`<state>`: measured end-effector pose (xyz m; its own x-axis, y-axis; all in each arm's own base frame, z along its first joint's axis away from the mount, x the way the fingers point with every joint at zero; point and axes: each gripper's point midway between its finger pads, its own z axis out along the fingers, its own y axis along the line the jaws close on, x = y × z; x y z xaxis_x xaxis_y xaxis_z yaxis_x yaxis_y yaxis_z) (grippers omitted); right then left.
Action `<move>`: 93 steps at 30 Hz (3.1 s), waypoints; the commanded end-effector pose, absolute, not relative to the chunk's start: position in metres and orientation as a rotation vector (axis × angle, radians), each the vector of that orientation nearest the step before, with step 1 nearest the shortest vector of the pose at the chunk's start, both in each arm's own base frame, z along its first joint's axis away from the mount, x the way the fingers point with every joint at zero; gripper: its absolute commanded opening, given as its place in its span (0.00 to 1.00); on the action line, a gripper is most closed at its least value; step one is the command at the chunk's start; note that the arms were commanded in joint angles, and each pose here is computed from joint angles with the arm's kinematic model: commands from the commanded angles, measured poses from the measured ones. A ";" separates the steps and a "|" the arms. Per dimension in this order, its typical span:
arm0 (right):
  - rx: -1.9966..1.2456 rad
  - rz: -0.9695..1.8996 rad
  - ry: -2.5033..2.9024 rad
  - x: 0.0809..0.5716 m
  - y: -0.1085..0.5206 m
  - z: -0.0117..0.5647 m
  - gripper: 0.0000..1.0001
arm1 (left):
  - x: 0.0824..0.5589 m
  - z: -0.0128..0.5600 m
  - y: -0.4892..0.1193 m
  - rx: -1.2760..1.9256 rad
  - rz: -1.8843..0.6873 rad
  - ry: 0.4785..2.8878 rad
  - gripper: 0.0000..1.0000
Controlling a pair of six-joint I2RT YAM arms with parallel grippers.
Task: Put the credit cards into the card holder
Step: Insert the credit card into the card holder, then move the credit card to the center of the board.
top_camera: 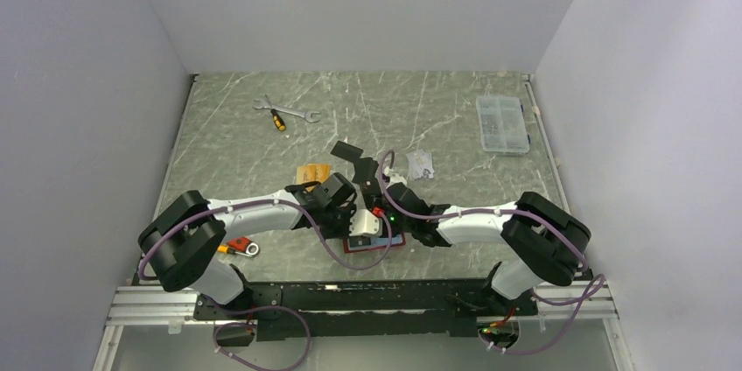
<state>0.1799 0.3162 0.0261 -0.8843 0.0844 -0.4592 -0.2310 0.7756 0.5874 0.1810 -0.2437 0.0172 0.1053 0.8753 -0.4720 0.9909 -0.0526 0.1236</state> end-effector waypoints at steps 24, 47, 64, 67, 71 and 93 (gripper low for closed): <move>-0.061 0.775 2.337 0.249 0.239 0.130 0.75 | 0.210 0.105 -0.210 1.742 -0.381 1.977 0.45; 0.426 0.706 2.170 0.378 0.098 0.129 0.98 | 0.329 0.169 -0.250 1.109 -0.853 2.149 0.99; 0.466 0.646 2.283 0.417 0.095 0.070 0.91 | 0.395 0.112 -0.367 0.888 -0.905 2.264 0.91; 0.458 0.696 2.273 0.422 0.102 0.069 0.90 | 0.397 0.101 -0.371 0.892 -0.901 2.272 0.90; 0.463 0.780 2.279 0.425 0.116 0.062 0.86 | 0.394 0.093 -0.373 0.897 -0.921 2.273 0.88; 0.486 0.748 2.338 0.375 0.146 0.041 0.69 | 0.410 0.076 -0.371 1.013 -0.721 2.208 0.66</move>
